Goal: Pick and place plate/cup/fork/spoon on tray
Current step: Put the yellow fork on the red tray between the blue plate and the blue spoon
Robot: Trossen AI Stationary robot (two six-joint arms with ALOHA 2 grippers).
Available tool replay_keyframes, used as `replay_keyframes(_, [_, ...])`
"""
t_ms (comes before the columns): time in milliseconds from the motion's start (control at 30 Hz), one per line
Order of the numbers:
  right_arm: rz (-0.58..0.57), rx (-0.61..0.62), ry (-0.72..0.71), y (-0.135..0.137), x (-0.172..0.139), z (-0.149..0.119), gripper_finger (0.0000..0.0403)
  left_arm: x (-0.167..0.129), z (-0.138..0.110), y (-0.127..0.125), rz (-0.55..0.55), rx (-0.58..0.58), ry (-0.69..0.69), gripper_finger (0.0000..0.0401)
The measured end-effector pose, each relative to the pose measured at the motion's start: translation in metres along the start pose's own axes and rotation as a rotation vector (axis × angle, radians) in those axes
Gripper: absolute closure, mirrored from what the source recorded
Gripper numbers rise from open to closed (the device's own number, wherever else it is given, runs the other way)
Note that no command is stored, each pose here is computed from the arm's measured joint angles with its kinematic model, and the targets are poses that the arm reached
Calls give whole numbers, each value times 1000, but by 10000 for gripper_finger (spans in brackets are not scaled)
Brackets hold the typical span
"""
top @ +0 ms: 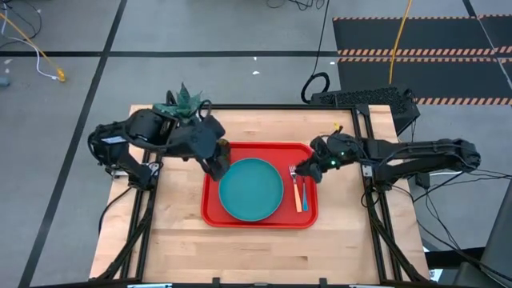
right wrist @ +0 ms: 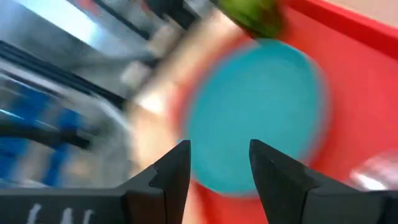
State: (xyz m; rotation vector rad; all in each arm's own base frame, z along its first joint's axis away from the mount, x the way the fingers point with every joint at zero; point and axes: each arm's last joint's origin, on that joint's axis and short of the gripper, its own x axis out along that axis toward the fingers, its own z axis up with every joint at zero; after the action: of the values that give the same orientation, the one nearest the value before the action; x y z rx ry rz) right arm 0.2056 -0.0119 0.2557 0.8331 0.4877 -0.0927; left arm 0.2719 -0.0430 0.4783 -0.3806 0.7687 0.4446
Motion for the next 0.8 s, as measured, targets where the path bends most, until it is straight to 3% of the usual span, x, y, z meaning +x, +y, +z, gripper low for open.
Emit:
replay_keyframes(133, [294,204,-221,27,-7,25,248,-4,11,-8,-88,10,-115,384])
replay_keyframes(233, [430,143,-424,40,-18,40,248,-4,18,-13,-175,6,-155,384])
replay_keyframes(367, [470,192,-689,48,-31,53,248,-7,28,-20,-305,73,-220,384])
replay_keyframes(500, [575,278,-749,53,-39,57,248,-13,40,-27,-371,160,-379,380])
replay_keyframes(633, [655,272,-824,58,-47,60,248,-23,62,-27,-454,12,-566,352])
replay_keyframes(700, [620,233,-928,58,-52,63,248,-26,71,-24,-464,-94,-644,334])
replay_keyframes(800, [550,236,-1013,56,-53,64,248,-33,77,-24,-434,-129,-758,312])
